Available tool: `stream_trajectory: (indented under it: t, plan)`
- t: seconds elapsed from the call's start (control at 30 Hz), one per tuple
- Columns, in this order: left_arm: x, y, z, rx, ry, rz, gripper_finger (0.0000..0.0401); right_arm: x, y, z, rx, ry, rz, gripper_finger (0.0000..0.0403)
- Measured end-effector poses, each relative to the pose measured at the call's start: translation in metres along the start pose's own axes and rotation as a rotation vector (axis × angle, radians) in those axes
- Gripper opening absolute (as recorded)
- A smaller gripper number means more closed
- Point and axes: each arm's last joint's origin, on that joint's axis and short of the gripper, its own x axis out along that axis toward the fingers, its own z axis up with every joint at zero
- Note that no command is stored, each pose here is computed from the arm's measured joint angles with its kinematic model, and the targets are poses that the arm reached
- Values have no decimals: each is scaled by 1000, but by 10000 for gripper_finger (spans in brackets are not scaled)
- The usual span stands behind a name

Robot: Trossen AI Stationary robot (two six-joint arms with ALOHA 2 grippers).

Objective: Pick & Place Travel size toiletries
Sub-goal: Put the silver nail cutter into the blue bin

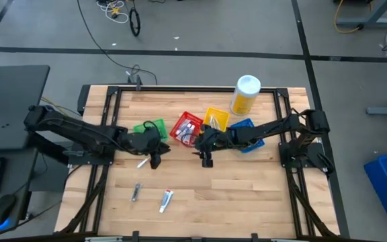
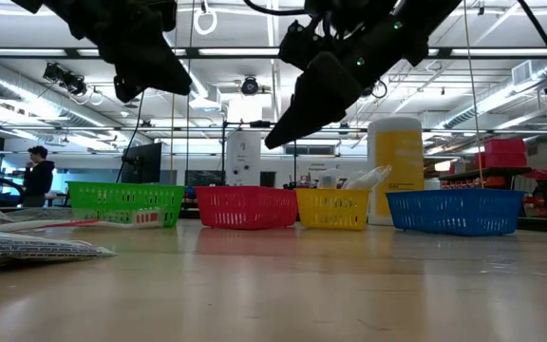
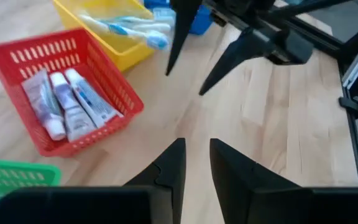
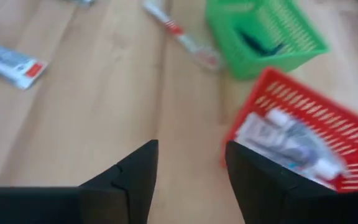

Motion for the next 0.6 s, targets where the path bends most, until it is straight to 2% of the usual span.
stream_trajectory:
  t: [0.13, 0.33, 0.43, 0.6]
  plan:
    - [5, -7, -9, 14, 42, -7, 82, -1, 14, -3, 20, 41, 32, 189]
    - [2, -17, -29, -58, 182, -27, 83, -4, 33, -7, 75, 99, 70, 181]
    - [-2, -19, -38, -78, 239, -6, 83, -6, 45, -10, 56, 122, 91, 182]
    - [-6, -24, -43, -131, 244, -7, 83, -11, 67, -11, 8, 131, 137, 188]
